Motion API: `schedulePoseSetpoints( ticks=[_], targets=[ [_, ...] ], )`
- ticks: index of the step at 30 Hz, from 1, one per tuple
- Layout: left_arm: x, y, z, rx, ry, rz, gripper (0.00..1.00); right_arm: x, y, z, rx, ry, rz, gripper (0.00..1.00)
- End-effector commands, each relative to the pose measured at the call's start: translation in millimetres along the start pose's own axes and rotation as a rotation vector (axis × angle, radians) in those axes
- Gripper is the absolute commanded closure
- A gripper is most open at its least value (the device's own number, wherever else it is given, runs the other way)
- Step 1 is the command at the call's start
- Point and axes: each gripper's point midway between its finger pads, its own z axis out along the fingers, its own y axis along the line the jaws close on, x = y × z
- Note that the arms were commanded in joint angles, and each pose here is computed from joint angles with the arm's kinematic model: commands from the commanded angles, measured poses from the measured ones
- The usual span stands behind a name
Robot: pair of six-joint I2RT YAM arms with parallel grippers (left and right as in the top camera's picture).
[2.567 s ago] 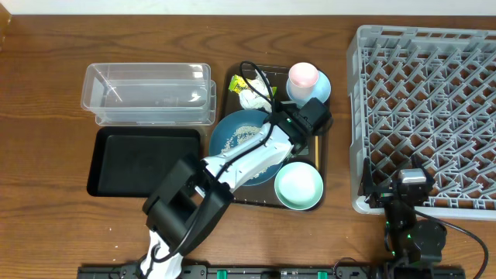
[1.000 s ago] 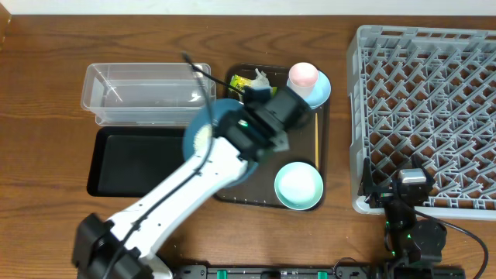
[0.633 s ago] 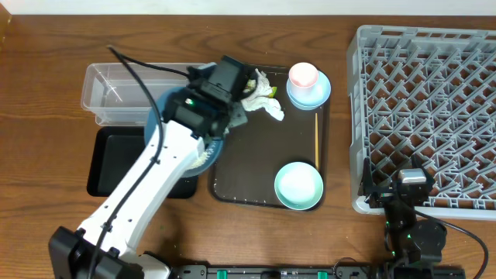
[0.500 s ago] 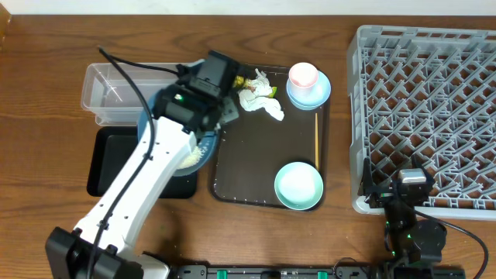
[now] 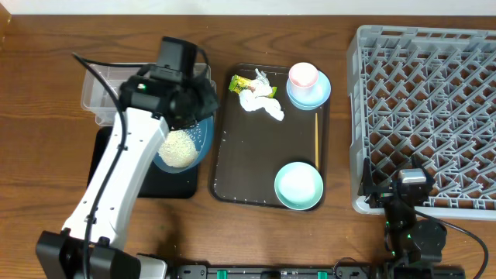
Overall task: Sort waste into correct bins and load items into the dishwasher rack
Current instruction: 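Carry the blue plate left over the black tray, then tilt the blue plate with the left gripper to pour rice onto the black tray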
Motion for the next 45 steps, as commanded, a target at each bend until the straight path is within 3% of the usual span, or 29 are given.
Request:
schedulePoseSetpoints(
  ticks=[1, 24, 30, 35, 45],
  targets=[
    [3, -11, -14, 0.124, 0.054, 0.036, 0.94, 1, -2, 0, 0.007, 0.002, 0.013, 0.01],
    [-1, -3, -46, 0.419, 0.200, -0.048, 0.94, 1, -2, 0, 0.007, 0.002, 0.013, 0.01],
    [-7, 25, -51, 0.404, 0.208, -0.144, 0.94, 1, -2, 0, 0.007, 0.002, 0.013, 0.01],
    [-9, 28, -63, 0.565, 0.220, -0.132, 0.94, 1, -2, 0, 0.007, 0.002, 0.013, 0.01],
    [-8, 46, -67, 0.715, 0.221, -0.186, 0.94, 1, -2, 0, 0.007, 0.002, 0.013, 0.01]
  ],
)
